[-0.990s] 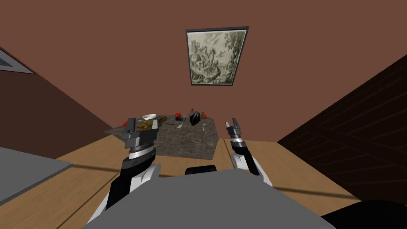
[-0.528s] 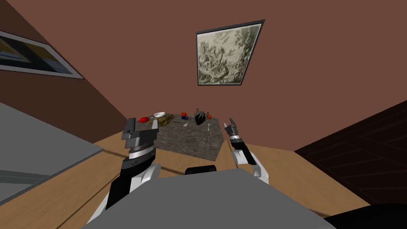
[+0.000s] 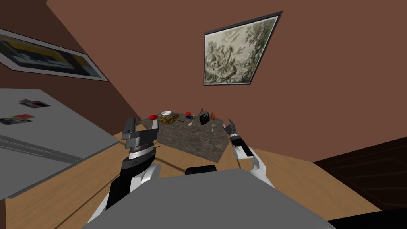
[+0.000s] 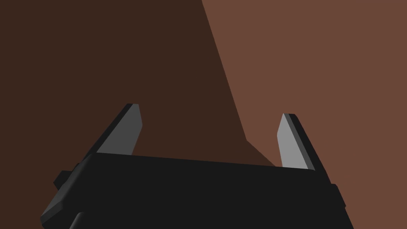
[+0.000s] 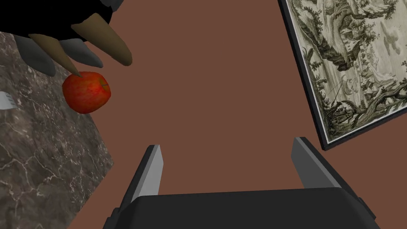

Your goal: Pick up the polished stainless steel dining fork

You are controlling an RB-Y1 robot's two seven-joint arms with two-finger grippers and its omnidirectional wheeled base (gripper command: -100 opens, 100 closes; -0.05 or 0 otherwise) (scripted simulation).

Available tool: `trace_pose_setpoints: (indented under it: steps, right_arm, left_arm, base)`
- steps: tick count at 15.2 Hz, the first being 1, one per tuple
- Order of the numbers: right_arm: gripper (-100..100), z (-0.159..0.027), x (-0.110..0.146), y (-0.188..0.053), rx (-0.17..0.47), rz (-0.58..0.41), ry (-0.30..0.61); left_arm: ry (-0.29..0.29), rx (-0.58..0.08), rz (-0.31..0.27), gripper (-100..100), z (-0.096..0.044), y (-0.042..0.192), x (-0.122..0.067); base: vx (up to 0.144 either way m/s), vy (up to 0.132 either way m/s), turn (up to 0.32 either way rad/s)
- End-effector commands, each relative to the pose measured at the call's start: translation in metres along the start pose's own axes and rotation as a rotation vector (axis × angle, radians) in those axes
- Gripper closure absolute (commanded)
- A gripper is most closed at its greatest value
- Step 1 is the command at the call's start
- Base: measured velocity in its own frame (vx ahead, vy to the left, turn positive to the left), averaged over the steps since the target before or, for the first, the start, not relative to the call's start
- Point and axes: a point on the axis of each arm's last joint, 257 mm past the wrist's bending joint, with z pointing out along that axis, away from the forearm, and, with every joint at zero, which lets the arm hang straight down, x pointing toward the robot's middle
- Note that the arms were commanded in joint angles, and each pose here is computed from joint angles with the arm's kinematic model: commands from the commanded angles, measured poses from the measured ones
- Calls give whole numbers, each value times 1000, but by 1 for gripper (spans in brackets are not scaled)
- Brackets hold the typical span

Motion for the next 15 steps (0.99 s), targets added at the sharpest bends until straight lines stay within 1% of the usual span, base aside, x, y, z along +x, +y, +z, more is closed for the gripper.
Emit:
trace_pose_setpoints:
  steps: [1,2,3,4,5,6,8,9,11,12,14,15]
  right_arm:
    - [-100,4,-11,-14,52,40,-20]
    - [-100,4,-11,-15,56,40,-22]
    - [-100,11,-27,-24,94,78,-42]
    - [-100,10,-30,-30,115,90,-52]
    - [-100,10,-30,-32,120,90,-55]
    - [-100,16,-48,-40,155,124,-80]
    - [-100,14,-51,-48,184,140,-96]
    - [-100,20,-70,-53,211,175,-126]
    - [-100,17,-74,-63,245,192,-147]
    - [-100,23,-92,-64,265,225,-177]
    - [-100,18,-99,-76,304,244,-206]
    - [-100,18,-99,-76,304,244,-206]
  left_arm:
    - [0,0,0,0,0,0,0]
    - [0,0,0,0,0,0,0]
    - [0,0,0,0,0,0,0]
    - [0,0,0,0,0,0,0]
    - [0,0,0,0,0,0,0]
    - [0,0,0,0,0,0,0]
    - [0,0,0,0,0,0,0]
    - [0,0,0,0,0,0,0]
    - [0,0,0,0,0,0,0]
    - [0,0,0,0,0,0,0]
    - [0,0,0,0,0,0,0]
    - [0,0,0,0,0,0,0]
  base:
    - [6,40,222]
    - [10,26,80]
    - [9,40,198]
    - [9,46,216]
    - [9,37,83]
    - [13,54,241]
    - [14,45,146]
    - [19,49,162]
    - [17,40,158]
    - [20,43,182]
    - [20,40,170]
    - [7,17,-6]
